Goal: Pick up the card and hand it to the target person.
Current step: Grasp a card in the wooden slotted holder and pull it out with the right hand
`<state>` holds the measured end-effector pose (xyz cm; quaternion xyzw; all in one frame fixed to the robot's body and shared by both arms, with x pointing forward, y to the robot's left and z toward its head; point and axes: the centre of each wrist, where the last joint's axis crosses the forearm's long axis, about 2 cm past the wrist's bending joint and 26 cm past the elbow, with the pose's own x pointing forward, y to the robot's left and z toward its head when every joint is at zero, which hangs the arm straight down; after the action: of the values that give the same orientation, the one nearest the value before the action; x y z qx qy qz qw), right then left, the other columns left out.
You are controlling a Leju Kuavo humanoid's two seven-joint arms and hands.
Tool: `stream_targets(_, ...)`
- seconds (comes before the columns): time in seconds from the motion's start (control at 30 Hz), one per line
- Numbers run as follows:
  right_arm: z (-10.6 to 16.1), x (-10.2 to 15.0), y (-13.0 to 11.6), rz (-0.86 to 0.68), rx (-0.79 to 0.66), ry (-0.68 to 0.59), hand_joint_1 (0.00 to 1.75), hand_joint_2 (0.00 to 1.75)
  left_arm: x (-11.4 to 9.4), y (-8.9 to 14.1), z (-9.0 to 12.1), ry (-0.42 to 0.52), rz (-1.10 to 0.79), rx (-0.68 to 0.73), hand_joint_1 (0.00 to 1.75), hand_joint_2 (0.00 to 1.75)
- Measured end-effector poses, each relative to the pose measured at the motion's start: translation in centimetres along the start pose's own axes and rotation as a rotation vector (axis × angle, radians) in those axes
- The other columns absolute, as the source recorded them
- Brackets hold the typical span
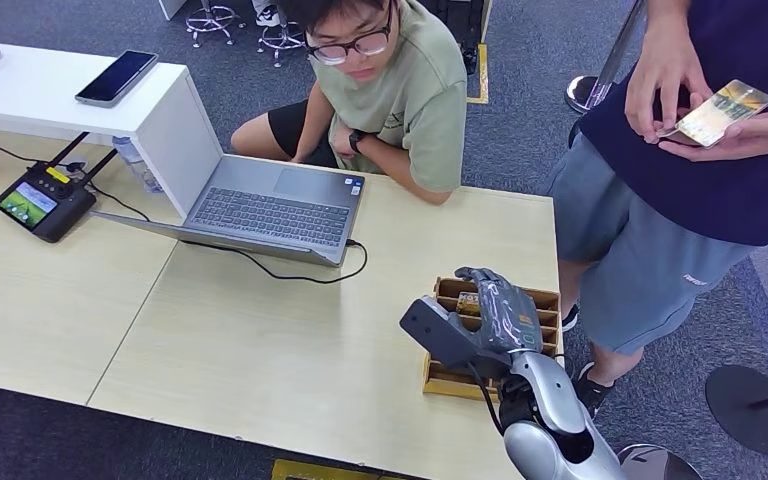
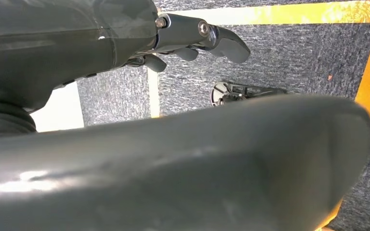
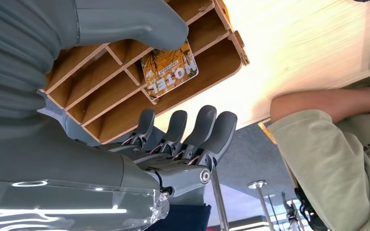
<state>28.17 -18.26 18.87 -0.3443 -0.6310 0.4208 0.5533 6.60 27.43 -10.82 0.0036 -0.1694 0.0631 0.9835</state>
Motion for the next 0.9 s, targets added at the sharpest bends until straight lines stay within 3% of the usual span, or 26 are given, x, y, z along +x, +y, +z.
stream_targets(0.37, -0.3, -0.4, 0.1, 0.003, -0.005, 0.015, 0.93, 1.75, 0.0, 0.0, 0.0, 0.001, -0.011, -0.004, 0.00, 0.00)
stream_targets(0.9, -0.7, -1.5, 0.5, 0.012, 0.010, 0.046, 0.89, 1.75, 0.0, 0.0, 0.0, 0.003, -0.013, -0.009, 0.00, 0.00)
